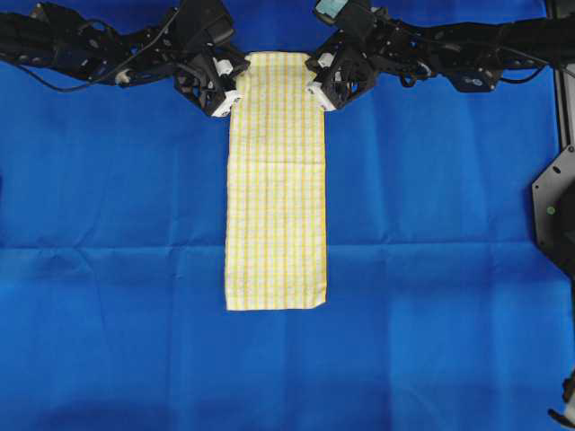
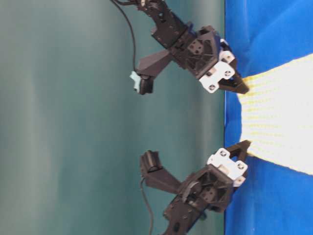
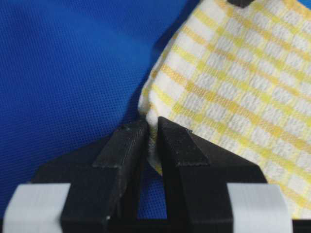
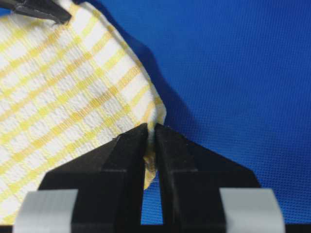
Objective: Fold the yellow towel.
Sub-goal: 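Fold the top end down toward the bottom end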
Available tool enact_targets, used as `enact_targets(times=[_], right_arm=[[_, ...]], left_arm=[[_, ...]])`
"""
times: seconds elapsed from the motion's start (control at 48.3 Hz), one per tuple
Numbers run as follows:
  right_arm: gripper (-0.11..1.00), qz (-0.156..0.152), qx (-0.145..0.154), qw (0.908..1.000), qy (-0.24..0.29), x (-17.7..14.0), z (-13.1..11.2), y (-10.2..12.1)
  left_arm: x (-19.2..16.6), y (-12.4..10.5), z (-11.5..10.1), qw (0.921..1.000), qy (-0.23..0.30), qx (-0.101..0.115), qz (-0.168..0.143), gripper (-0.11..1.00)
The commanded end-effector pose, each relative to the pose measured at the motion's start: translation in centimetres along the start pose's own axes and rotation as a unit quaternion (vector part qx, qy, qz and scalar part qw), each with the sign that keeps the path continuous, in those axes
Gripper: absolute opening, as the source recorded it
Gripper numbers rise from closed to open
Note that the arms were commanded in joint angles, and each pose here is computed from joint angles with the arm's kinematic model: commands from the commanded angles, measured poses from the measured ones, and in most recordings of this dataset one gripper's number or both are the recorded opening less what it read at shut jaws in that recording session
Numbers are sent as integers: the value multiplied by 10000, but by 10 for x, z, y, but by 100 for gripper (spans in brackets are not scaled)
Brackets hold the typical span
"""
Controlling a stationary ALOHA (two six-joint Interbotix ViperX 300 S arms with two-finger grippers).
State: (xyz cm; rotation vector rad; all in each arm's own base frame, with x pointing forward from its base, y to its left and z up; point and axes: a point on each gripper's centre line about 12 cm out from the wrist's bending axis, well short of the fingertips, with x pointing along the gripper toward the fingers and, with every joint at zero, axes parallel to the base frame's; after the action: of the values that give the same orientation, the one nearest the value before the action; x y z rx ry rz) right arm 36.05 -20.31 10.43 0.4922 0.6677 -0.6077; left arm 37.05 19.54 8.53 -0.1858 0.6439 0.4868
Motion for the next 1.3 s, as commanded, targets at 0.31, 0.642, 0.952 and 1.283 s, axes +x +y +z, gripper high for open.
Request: enact_targets(times=[0.31,0.642,0.952,1.283], right_arm=[[7,115,-9,9995,-309,-18,21,8],[7,318,-155,9986,-388,-41,16,25],[7,829,-571,9944,-322,-74,-13,66],[7,1447,-941,9849,-152,-101,-59,106]], left_arm=[[-19,-1,24,9994,-345,8,-17,7],[-47,-24,35,9978,-592,157,-260,7],[-70,-76,16,9946,-406,456,-836,7],[-96,-134,-13,9865,-156,511,-1550,7]])
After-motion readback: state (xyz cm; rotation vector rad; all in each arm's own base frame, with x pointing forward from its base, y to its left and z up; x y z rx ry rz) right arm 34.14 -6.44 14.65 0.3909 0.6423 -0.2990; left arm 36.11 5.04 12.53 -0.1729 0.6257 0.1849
